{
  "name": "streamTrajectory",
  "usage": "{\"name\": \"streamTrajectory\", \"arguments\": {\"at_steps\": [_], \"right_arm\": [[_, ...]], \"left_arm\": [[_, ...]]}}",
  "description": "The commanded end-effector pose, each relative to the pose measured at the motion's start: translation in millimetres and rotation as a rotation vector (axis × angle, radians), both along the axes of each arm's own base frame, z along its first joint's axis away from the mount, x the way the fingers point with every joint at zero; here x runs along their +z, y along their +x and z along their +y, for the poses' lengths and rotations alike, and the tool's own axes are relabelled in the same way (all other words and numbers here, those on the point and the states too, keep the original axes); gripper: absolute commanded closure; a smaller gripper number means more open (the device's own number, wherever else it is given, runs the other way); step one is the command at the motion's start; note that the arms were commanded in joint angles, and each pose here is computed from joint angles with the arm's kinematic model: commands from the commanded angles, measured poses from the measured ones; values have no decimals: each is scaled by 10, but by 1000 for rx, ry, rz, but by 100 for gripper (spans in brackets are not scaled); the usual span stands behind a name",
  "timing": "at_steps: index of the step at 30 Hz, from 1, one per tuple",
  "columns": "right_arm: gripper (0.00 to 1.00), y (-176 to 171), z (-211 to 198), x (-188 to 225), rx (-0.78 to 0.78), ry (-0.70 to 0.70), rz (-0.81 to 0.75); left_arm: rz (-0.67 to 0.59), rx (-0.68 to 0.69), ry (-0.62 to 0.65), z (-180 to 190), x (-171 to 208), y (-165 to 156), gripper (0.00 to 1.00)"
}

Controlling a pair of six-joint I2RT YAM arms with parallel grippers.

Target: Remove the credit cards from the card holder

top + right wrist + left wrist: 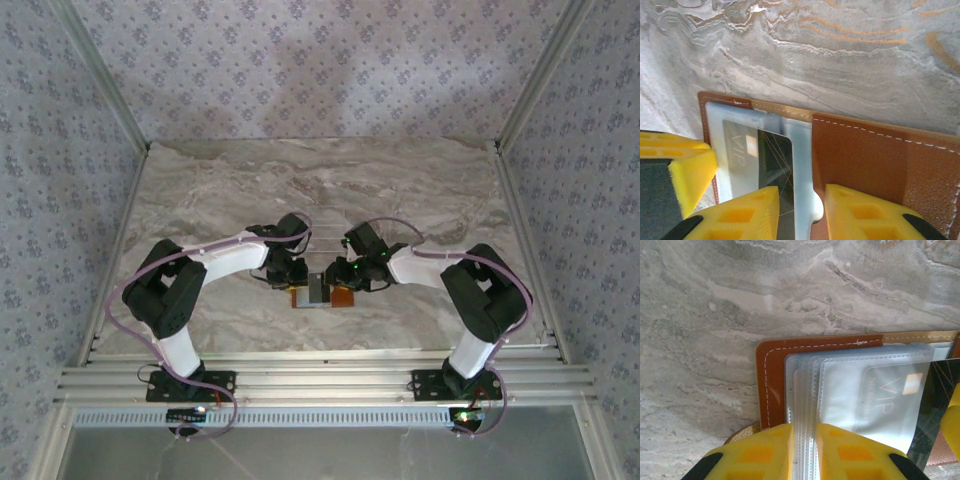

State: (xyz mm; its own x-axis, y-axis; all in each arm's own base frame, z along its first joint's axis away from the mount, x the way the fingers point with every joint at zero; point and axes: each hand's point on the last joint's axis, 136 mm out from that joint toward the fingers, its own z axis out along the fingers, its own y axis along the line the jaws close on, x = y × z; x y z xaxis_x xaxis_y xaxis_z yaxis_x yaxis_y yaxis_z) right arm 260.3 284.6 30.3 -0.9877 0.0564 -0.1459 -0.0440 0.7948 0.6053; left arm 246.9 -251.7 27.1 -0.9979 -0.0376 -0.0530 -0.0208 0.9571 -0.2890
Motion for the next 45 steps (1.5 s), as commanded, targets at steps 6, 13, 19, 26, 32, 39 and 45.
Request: {"name": "streamTrajectory", "arguments": {"at_steps": [6,13,19,26,32,39,45], "right_arm": [[66,-105,40,-94,57,133,71],[72,-145,108,-110,95,194,103],[76,-184,146,-105,125,213,116],[79,-204,150,-108,140,216,126],[81,-208,184,-118,149,235,139],[88,-193,133,-141,129,227,135],[91,-168,-59,-116,90,203,120]], "left_arm": [[59,-15,86,177,-168,-152,80],[69,-16,95,186,-186,-167,80],[71,-18,96,176,-189,-169,80],[76,-20,99,175,-206,-175,80],[75,-24,101,174,-206,-174,80],[75,-23,101,168,-205,-171,80],[58,-18,102,181,-177,-152,80]]}}
